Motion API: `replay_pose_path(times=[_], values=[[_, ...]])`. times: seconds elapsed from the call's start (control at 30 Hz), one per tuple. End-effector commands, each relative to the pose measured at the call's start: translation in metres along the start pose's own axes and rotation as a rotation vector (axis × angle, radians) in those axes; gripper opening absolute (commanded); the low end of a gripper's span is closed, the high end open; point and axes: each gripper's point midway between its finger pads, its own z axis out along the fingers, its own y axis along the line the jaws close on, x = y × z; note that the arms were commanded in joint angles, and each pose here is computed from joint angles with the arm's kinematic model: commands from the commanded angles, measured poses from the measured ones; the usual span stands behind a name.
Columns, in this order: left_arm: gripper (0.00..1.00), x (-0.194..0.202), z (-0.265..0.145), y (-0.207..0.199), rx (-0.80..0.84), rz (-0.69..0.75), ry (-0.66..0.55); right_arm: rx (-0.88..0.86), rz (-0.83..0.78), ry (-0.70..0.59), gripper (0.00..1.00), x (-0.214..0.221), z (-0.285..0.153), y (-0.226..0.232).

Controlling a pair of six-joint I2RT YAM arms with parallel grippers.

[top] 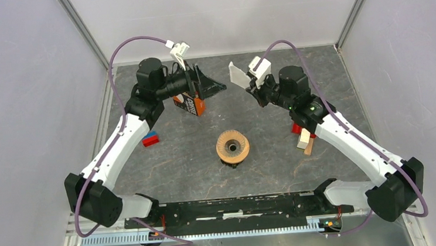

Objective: Place the coffee filter in the dripper

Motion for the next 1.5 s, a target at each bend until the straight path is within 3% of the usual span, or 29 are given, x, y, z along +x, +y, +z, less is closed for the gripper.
replay_pose_path(times=[0.0,0.2,0.6,1.13,1.2,1.47], values=[[0.97,-0.035,0.015,0.003,-0.098,-0.248,-0.093,0.26,0.004,0.054,0.0,0.002,0.002,-0.035],[0.91,-0.048,0.035,0.016,-0.191,-0.379,-0.097,0.309,0.001,0.097,0.0,0.007,0.015,-0.032],[0.74,-0.034,0.051,0.028,-0.232,-0.466,-0.069,0.264,0.027,0.105,0.0,0.008,0.026,-0.021],[0.69,-0.032,0.074,0.026,-0.179,-0.553,-0.05,0.23,0.038,0.118,0.0,0.014,0.036,-0.014],[0.66,-0.03,0.077,0.026,-0.176,-0.558,-0.043,0.23,0.037,0.122,0.0,0.015,0.036,-0.013],[0.39,-0.022,0.081,0.028,-0.159,-0.593,-0.031,0.233,0.03,0.12,0.0,0.014,0.036,-0.012]])
